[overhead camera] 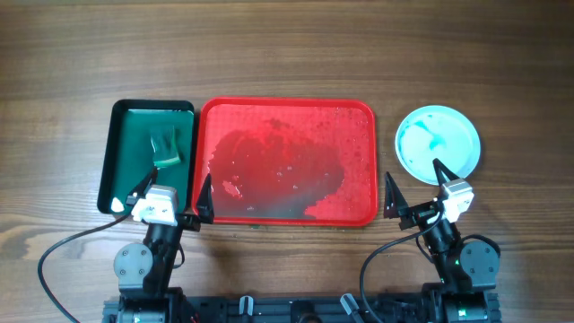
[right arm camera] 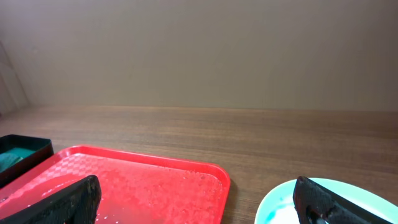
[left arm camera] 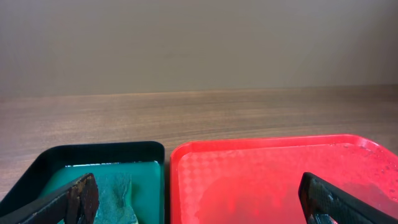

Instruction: Clean dirty plates on tray and stack at the side

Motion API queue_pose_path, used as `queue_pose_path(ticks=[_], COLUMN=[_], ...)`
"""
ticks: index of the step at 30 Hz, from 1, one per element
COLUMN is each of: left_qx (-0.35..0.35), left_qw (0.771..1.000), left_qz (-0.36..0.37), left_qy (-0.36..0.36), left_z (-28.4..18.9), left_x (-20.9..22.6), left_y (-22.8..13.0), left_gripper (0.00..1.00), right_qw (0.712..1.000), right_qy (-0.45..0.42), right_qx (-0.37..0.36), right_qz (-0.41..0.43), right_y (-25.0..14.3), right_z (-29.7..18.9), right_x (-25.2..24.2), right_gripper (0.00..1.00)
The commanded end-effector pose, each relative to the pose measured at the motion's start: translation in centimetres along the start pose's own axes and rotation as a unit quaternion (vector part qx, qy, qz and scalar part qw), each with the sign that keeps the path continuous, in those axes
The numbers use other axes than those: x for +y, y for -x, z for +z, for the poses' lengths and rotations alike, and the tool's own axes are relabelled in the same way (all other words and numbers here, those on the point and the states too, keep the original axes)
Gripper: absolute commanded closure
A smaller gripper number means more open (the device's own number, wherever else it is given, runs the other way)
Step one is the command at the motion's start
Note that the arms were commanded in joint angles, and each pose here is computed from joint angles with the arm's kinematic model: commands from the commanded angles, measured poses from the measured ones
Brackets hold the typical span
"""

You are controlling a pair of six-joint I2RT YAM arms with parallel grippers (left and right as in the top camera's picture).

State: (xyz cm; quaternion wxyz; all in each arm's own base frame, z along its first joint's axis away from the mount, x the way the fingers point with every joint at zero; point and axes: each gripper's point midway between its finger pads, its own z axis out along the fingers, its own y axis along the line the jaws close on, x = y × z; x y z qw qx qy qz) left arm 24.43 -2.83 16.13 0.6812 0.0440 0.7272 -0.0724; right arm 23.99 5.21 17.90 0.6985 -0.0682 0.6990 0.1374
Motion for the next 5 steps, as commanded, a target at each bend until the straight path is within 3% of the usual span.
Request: queue_pose_path(ticks=[1, 5], left_qx=[0.001, 0.001], left_qw=[1.0, 1.0], left_qz=[0.008, 0.008], left_qy=[0.006, 0.006], left_z=[0.0, 0.0], left_x=[0.19, 0.2], left_y=[-0.2, -0.21], left_gripper=[0.0, 0.0], right_qw=[1.0, 1.0], right_qy=[0.009, 0.009], right_qx=[-0.003, -0.003], right_qz=[0.002, 0.002], right_y=[0.1, 0.1], right_z=[-0.04, -0.04], right_x=[0.34, 0.34], right_gripper=[0.0, 0.0])
